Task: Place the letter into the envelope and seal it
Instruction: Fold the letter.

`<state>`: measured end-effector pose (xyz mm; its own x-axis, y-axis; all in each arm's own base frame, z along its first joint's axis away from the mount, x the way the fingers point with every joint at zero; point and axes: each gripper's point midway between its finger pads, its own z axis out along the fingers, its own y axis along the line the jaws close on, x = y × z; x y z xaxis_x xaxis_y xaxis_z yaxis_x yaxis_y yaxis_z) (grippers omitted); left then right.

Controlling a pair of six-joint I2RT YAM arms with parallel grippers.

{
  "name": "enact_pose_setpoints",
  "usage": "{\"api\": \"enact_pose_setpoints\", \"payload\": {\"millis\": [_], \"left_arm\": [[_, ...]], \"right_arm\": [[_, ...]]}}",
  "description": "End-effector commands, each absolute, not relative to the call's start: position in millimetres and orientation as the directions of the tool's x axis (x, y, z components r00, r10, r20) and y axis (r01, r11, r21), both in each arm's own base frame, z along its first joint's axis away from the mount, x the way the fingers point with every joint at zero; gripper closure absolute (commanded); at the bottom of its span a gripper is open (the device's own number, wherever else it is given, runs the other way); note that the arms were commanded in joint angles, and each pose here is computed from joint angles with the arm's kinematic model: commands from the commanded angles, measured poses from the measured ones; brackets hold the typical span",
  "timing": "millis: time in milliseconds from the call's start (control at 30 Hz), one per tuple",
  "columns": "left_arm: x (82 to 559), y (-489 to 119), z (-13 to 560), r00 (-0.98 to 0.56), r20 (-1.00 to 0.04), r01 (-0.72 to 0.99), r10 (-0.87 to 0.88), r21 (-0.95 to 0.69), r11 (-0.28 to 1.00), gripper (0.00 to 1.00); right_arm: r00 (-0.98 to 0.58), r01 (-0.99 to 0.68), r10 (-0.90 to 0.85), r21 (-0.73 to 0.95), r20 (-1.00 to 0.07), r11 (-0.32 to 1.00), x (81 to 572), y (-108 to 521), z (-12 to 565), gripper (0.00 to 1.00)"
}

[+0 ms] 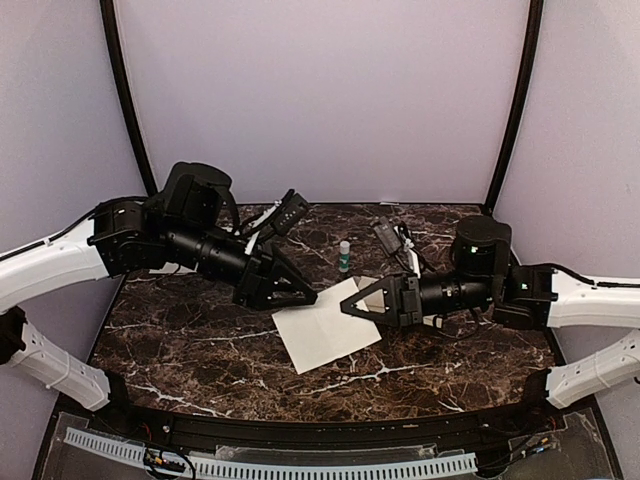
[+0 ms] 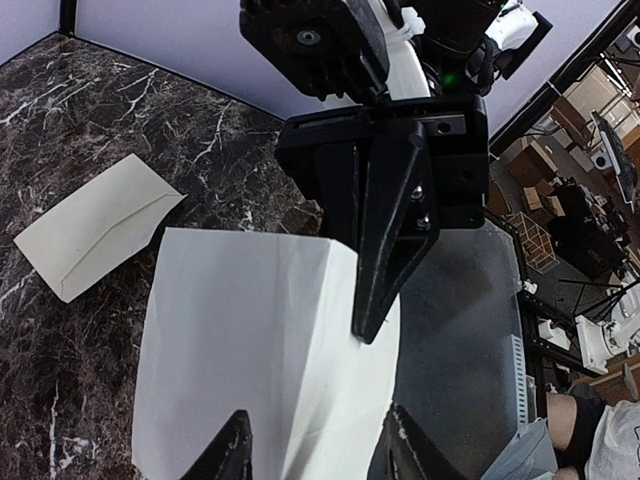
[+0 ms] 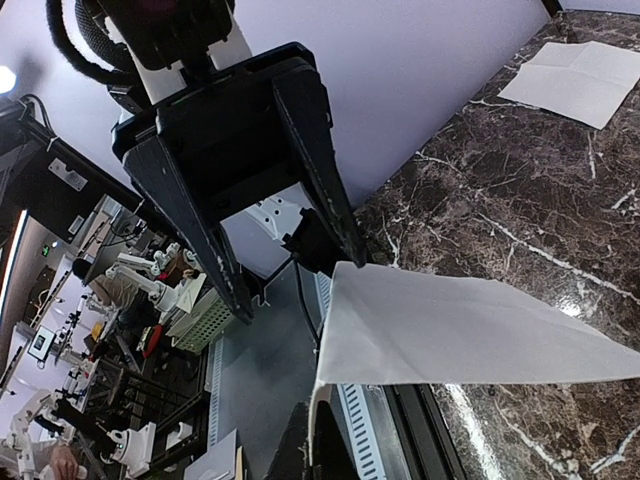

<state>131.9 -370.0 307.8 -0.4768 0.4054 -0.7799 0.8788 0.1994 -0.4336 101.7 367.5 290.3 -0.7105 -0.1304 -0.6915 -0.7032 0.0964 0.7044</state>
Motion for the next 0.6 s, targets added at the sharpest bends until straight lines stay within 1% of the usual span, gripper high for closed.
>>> {"api": "enact_pose_setpoints", "payload": {"millis": [0, 67, 267, 333, 433, 500, 567], "left_arm": [[119, -370, 317, -0.447, -0.792, 0.892, 0.417, -0.431, 0.137, 0.60], [117, -370, 314, -0.452, -0.787, 0.889, 0.420, -0.439, 0.132, 0.62], [119, -366, 305, -0.463, -0.778, 0.885, 0.426, -0.436, 0.165, 0.62], [118, -365, 302, -0.467, -0.773, 0.882, 0.430, -0.442, 0.163, 0.65], [116, -365, 299, -0.475, -0.762, 0.876, 0.440, -0.456, 0.156, 0.77], [114, -364, 296, -0.479, -0.757, 0.873, 0.444, -0.461, 0.156, 0.82], [114, -364, 295, -0.482, -0.755, 0.872, 0.445, -0.464, 0.156, 0.84]], "right_arm": [[-0.674, -0.735, -0.136, 0.677, -0.726, 0.034, 94, 376, 314, 1.00], [-0.668, -0.740, -0.140, 0.672, -0.731, 0.022, 92, 379, 316, 1.00], [-0.656, -0.748, -0.156, 0.663, -0.738, 0.007, 90, 386, 319, 1.00], [-0.655, -0.749, -0.160, 0.662, -0.739, 0.009, 91, 387, 318, 1.00], [-0.653, -0.751, -0.159, 0.660, -0.740, 0.016, 92, 389, 316, 1.00], [-0.655, -0.751, -0.155, 0.659, -0.739, 0.030, 95, 390, 315, 1.00], [-0.656, -0.751, -0.153, 0.659, -0.739, 0.036, 96, 390, 314, 1.00]]}}
